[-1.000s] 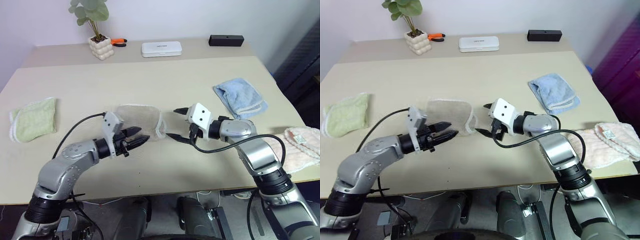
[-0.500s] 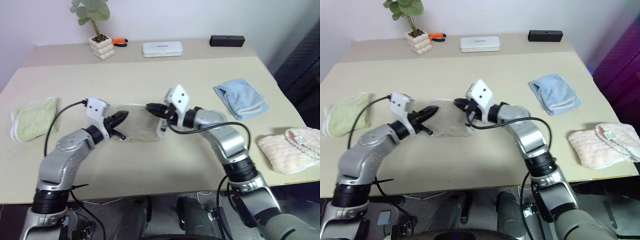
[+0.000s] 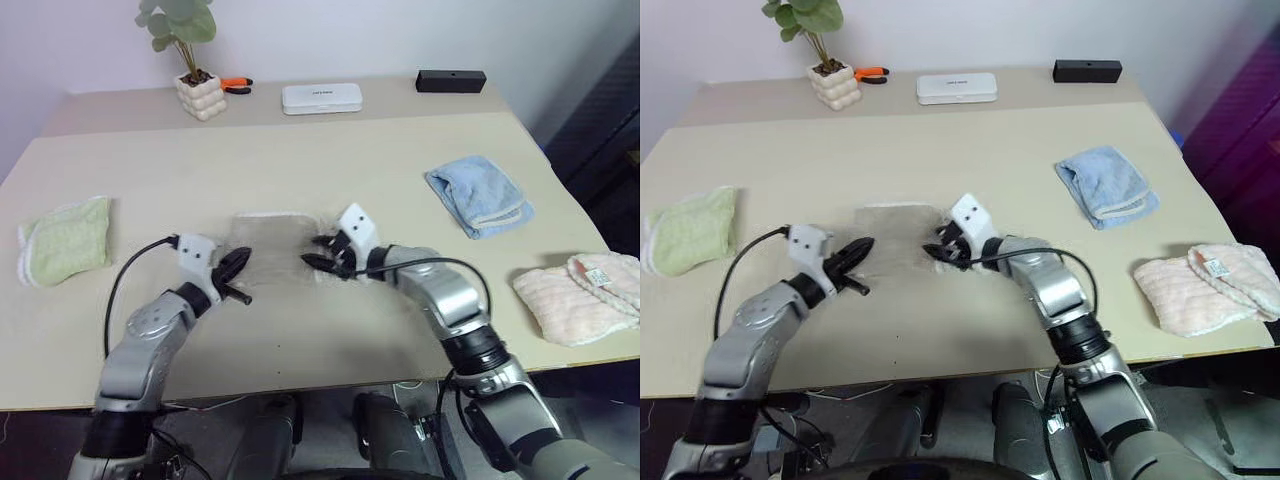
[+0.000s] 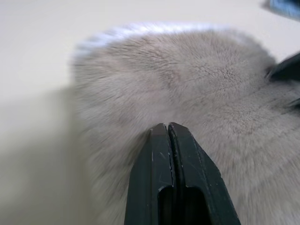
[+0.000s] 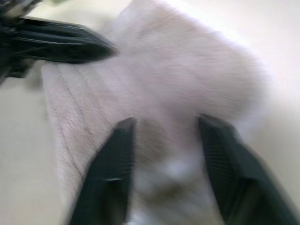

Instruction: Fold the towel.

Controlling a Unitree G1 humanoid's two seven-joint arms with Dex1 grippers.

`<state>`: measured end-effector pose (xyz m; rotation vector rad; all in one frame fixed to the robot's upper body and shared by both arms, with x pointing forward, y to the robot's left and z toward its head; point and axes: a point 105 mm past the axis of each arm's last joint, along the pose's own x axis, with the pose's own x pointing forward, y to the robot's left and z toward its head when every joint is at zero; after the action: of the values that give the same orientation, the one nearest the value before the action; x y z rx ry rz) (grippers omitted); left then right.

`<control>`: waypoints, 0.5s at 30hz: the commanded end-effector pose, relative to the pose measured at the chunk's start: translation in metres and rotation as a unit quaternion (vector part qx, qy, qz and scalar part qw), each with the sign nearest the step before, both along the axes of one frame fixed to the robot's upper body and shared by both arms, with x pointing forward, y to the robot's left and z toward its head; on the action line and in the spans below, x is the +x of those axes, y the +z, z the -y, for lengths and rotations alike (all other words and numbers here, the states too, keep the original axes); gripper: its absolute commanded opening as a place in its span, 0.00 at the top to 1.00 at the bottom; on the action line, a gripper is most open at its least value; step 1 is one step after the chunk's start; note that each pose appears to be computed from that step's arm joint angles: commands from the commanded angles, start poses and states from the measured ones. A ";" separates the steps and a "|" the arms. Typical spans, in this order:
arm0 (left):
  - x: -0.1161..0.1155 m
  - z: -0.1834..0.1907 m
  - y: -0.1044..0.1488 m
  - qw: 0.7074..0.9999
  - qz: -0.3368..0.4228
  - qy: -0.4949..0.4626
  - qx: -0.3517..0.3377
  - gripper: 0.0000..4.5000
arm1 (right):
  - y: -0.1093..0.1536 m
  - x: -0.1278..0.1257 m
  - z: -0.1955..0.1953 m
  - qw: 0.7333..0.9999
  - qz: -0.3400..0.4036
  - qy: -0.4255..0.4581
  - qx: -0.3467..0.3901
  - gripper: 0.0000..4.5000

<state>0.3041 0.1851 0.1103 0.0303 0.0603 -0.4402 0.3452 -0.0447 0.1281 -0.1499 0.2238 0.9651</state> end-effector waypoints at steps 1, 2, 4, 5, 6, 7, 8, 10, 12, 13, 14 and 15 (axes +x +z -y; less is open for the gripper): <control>-0.020 -0.008 0.023 0.999 0.044 -0.018 0.014 1.00 | 0.020 -0.004 0.011 0.999 -0.017 -0.016 0.036 0.14; -0.027 -0.009 0.022 0.998 0.040 -0.029 0.024 1.00 | 0.019 -0.005 0.013 0.998 -0.038 -0.023 0.046 0.02; -0.037 -0.008 0.020 0.998 0.033 -0.048 0.037 1.00 | 0.013 -0.003 0.014 0.994 -0.077 -0.044 0.063 0.02; -0.040 -0.008 0.020 0.997 0.031 -0.054 0.040 1.00 | 0.011 -0.003 0.014 0.992 -0.090 -0.052 0.068 0.02; -0.042 -0.007 0.020 0.997 0.030 -0.059 0.042 1.00 | 0.009 -0.002 0.014 0.991 -0.100 -0.057 0.070 0.02; -0.044 -0.006 0.021 0.996 0.027 -0.067 0.044 1.00 | 0.005 0.000 0.012 0.988 -0.118 -0.064 0.079 0.02; -0.046 -0.006 0.022 0.996 0.026 -0.073 0.045 1.00 | 0.002 0.001 0.008 0.984 -0.137 -0.067 0.089 0.02; -0.048 -0.004 0.023 0.996 0.025 -0.079 0.046 1.00 | -0.006 0.002 -0.003 0.979 -0.166 -0.065 0.101 0.02; -0.048 -0.003 0.023 0.995 0.024 -0.079 0.046 1.00 | -0.010 0.002 -0.013 0.975 -0.184 -0.059 0.108 0.02; -0.048 -0.003 0.023 0.995 0.024 -0.079 0.047 1.00 | -0.011 0.002 -0.019 0.973 -0.194 -0.055 0.112 0.02; -0.048 -0.002 0.023 0.995 0.024 -0.079 0.046 1.00 | -0.013 0.002 -0.025 0.971 -0.202 -0.051 0.115 0.02; -0.048 0.000 0.023 0.995 0.024 -0.079 0.046 1.00 | -0.015 0.002 -0.030 0.970 -0.207 -0.049 0.115 0.08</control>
<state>0.2578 0.1892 0.1231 0.1235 0.0677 -0.5870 0.3473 -0.0255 0.1068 0.2607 0.5078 0.8781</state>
